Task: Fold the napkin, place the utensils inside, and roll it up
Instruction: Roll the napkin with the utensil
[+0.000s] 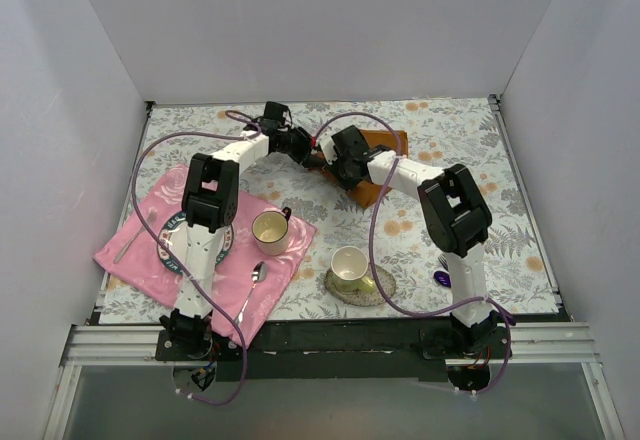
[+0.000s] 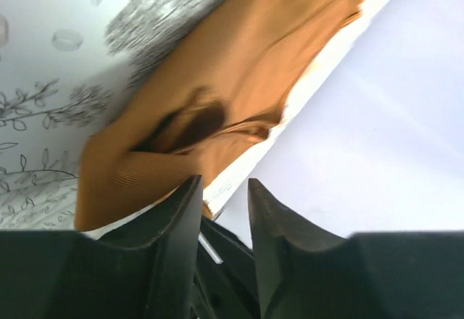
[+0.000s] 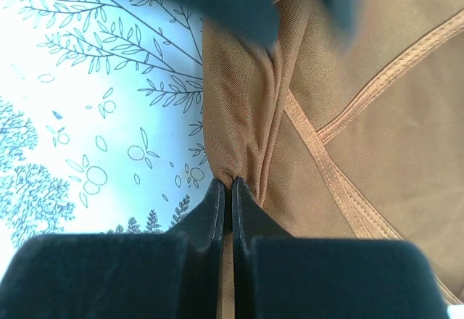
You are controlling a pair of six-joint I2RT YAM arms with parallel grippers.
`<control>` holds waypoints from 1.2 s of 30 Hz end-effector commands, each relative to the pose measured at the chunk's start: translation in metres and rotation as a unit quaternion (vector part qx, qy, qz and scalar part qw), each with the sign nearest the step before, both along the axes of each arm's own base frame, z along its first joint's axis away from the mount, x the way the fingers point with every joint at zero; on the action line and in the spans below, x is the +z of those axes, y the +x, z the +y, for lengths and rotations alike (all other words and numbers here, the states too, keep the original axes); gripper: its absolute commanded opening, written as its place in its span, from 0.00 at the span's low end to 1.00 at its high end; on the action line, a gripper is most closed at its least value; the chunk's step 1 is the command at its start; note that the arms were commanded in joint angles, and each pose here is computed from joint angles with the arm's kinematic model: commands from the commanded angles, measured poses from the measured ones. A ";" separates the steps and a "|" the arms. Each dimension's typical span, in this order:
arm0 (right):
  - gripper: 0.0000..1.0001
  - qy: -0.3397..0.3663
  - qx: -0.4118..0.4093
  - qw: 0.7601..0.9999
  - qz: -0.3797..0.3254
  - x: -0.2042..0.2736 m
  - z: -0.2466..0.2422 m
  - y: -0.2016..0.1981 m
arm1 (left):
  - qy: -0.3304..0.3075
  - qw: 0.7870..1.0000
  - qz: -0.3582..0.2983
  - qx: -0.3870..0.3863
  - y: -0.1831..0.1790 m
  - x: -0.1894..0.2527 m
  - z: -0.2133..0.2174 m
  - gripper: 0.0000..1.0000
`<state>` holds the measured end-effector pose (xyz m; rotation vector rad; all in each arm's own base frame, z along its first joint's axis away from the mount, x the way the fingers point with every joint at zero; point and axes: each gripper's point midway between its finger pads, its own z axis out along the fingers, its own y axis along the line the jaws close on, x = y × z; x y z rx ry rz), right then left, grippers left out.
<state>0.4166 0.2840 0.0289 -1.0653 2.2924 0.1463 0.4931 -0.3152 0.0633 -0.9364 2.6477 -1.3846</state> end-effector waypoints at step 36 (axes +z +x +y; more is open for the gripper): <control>0.01 0.093 0.017 0.954 0.285 -0.069 -0.013 -0.076 | 0.228 0.973 -0.021 0.011 -0.045 -0.004 0.091 0.09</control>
